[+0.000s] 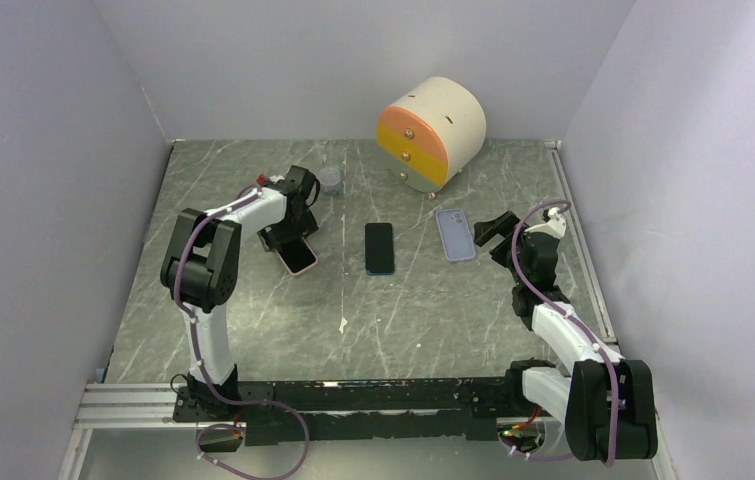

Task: Take the phone out of the phone case
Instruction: Pick up the phone at the center of the board.

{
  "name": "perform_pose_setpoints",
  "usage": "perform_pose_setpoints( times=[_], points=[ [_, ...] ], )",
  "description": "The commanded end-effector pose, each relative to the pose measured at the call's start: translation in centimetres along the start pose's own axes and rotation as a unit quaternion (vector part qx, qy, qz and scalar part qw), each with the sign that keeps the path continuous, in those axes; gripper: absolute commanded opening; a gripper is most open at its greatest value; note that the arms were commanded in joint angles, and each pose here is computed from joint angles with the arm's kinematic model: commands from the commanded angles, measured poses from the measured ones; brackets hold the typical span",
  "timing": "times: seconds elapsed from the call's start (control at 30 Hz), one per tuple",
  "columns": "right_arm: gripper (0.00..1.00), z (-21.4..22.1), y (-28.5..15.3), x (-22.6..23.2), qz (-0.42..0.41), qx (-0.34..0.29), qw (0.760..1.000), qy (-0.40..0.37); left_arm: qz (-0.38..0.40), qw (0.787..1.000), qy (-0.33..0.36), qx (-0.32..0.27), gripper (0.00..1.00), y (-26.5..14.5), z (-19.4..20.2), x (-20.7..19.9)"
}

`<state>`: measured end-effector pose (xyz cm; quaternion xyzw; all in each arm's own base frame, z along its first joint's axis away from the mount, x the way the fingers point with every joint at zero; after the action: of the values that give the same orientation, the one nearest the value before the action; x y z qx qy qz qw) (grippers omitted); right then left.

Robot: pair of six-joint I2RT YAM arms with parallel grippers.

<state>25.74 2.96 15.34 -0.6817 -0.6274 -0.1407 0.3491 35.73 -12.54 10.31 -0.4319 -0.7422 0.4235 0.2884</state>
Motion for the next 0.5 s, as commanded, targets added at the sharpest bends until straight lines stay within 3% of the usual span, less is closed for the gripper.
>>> perform_pose_setpoints(
  times=[0.0,0.23,0.47],
  points=[
    [0.99,-1.5,0.1,1.2,-0.022,-0.033,0.999,-0.006,0.002,1.0,-0.018,-0.001,0.94,-0.2,-0.7,-0.3],
    [0.99,-1.5,0.1,1.7,-0.047,-0.029,0.998,-0.004,0.024,0.999,-0.026,0.021,0.93,0.5,0.8,-0.1],
    [0.99,-0.9,0.9,2.1,-0.069,0.014,0.997,0.004,0.072,0.996,-0.042,0.026,0.8,0.2,2.2,0.3]
  ],
)
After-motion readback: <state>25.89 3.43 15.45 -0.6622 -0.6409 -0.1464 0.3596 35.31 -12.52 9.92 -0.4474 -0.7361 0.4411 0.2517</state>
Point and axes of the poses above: each gripper's point midway between its finger pads, its own y axis out along the fingers, its own x axis along the line the jaws close on, z = x × y, the point moved 9 cm from there along -y, back along the fingers, and after that the axes turned 3 degrees about y, right-handed, at the moved point
